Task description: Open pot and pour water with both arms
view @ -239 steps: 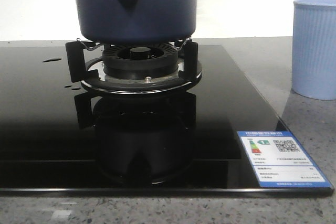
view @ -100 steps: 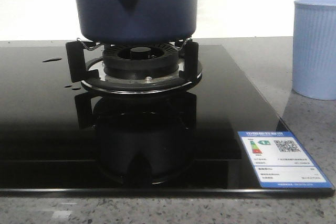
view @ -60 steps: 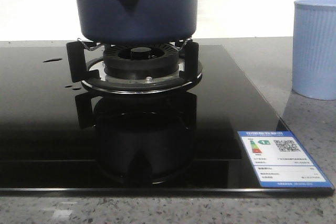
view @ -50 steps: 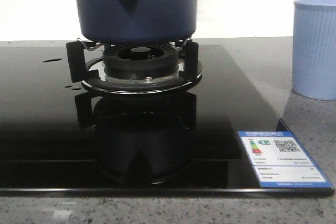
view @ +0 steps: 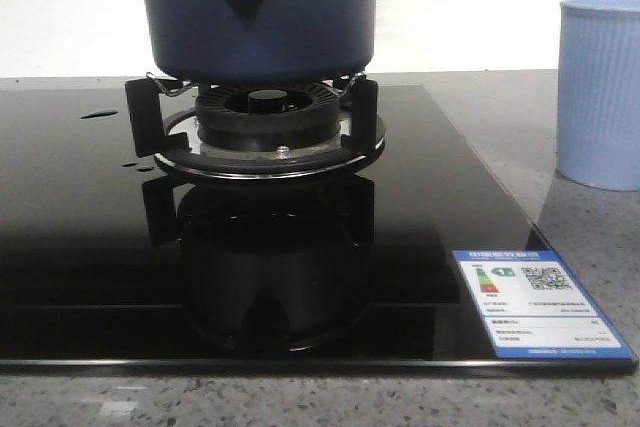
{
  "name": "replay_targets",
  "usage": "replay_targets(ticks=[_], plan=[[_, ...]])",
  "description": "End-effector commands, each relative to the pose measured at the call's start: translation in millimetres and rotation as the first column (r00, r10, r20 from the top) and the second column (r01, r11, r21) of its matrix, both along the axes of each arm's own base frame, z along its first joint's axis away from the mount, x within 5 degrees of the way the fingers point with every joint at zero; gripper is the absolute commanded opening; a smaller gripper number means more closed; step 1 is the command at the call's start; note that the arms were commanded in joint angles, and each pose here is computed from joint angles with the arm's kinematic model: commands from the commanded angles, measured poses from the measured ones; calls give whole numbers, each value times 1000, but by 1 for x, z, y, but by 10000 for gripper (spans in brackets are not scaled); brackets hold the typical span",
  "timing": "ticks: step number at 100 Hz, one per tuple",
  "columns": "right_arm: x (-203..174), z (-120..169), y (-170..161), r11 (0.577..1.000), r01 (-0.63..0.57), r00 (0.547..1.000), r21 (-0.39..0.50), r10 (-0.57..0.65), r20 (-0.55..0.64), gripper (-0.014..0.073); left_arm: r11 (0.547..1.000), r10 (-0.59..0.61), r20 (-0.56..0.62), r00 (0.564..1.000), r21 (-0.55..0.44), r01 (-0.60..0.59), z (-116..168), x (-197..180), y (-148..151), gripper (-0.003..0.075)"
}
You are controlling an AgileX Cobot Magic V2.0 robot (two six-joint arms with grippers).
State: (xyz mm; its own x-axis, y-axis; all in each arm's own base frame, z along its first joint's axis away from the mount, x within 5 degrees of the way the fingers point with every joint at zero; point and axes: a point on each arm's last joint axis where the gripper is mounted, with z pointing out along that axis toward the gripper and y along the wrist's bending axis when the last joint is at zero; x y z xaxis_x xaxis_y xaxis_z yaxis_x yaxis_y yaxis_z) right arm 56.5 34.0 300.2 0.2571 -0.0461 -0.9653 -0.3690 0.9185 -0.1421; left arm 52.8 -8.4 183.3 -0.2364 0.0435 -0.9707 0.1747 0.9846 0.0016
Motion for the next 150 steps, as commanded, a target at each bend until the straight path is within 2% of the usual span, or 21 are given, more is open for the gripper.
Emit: replay_targets(ticks=[1, 34, 44, 49, 56, 70, 73, 75, 103, 113, 114, 115, 120, 121, 122, 125, 128, 129, 131, 137, 150], plan=[[-1, 8, 0, 1000, -2, 1000, 16, 1, 18, -66, 1000, 0, 31, 1000, -29, 1, -6, 0, -1, -19], [-1, 8, 0, 1000, -2, 1000, 16, 1, 16, -66, 1000, 0, 31, 1000, -29, 1, -6, 0, -1, -19], [2, 5, -5, 998, 52, 999, 24, -52, -4, -66, 1000, 0, 31, 1000, -29, 1, -6, 0, -1, -19], [3, 2, -7, 997, 83, 996, 8, -83, -13, -66, 1000, 0, 31, 1000, -29, 1, -6, 0, -1, -19], [5, -2, -9, 990, 126, 992, -64, -127, -15, -66, 1000, 0, 31, 1000, -29, 1, -6, 0, -1, -19], [9, -18, -12, 988, 143, 979, -61, -151, -135, -66, 1000, 0, 31, 1000, -29, 1, -6, 0, -1, -19], [10, -23, -12, 990, 141, 974, 15, -136, -182, -66, 1000, 0, 31, 1000, -29, 1, -6, 0, -1, -19], [10, -25, -12, 990, 141, 972, 23, -134, -192, -66, 1000, 0, 31, 1000, -29, 1, -6, 0, -1, -19], [16, -74, -19, 975, 223, 926, -2, -212, -312, -66, 1000, 0, 31, 1000, -29, 1, -6, 0, -1, -19], [17, -72, -24, 959, 284, 918, 12, -268, -293, -66, 1000, 0, 31, 1000, -29, 1, -6, 0, -1, -19], [17, -71, -25, 955, 295, 916, 37, -271, -295, -66, 1000, 0, 31, 1000, -29, 1, -6, 0, -1, -19], [17, -69, -26, 953, 303, 916, 8, -289, -278, -66, 1000, 0, 31, 1000, -29, 1, -6, 0, -1, -19], [17, -66, -28, 946, 325, 913, -5, -315, -259, -66, 1000, 0, 31, 1000, -29, 1, -6, 0, -1, -19], [17, -65, -29, 943, 332, 911, 26, -313, -269, -66, 1000, 0, 31, 1000, -29, 1, -6, 0, -1, -19], [17, -65, -29, 942, 335, 910, -8, -325, -255, -66, 1000, 0, 31, 1000, -29, 1, -6, 0, -1, -19], [17, -63, -31, 936, 353, 905, -14, -345, -251, -66, 1000, 0, 31, 1000, -29, 1, -6, 0, -1, -19], [17, -62, -33, 929, 370, 896, 11, -354, -270, -66, 1000, 0, 31, 1000, -29, 1, -6, 0, -1, -19], [17, -62, -33, 928, 373, 895, -14, -363, -258, -66, 1000, 0, 31, 1000, -29, 1, -6, 0, -1, -19], [17, -62, -34, 923, 386, 887, -2, -372, -274, -66, 1000, 0, 31, 1000, -29, 1, -6, 0, -1, -19], [16, -63, -37, 910, 413, 869, -39, -406, -281, -66, 1000, 0, 31, 1000, -29, 1, -6, 0, -1, -19], [16, -64, -39, 902, 427, 859, -56, -425, -285, -66, 1000, 0, 31, 1000, -29, 1, -6, 0, -1, -19]])
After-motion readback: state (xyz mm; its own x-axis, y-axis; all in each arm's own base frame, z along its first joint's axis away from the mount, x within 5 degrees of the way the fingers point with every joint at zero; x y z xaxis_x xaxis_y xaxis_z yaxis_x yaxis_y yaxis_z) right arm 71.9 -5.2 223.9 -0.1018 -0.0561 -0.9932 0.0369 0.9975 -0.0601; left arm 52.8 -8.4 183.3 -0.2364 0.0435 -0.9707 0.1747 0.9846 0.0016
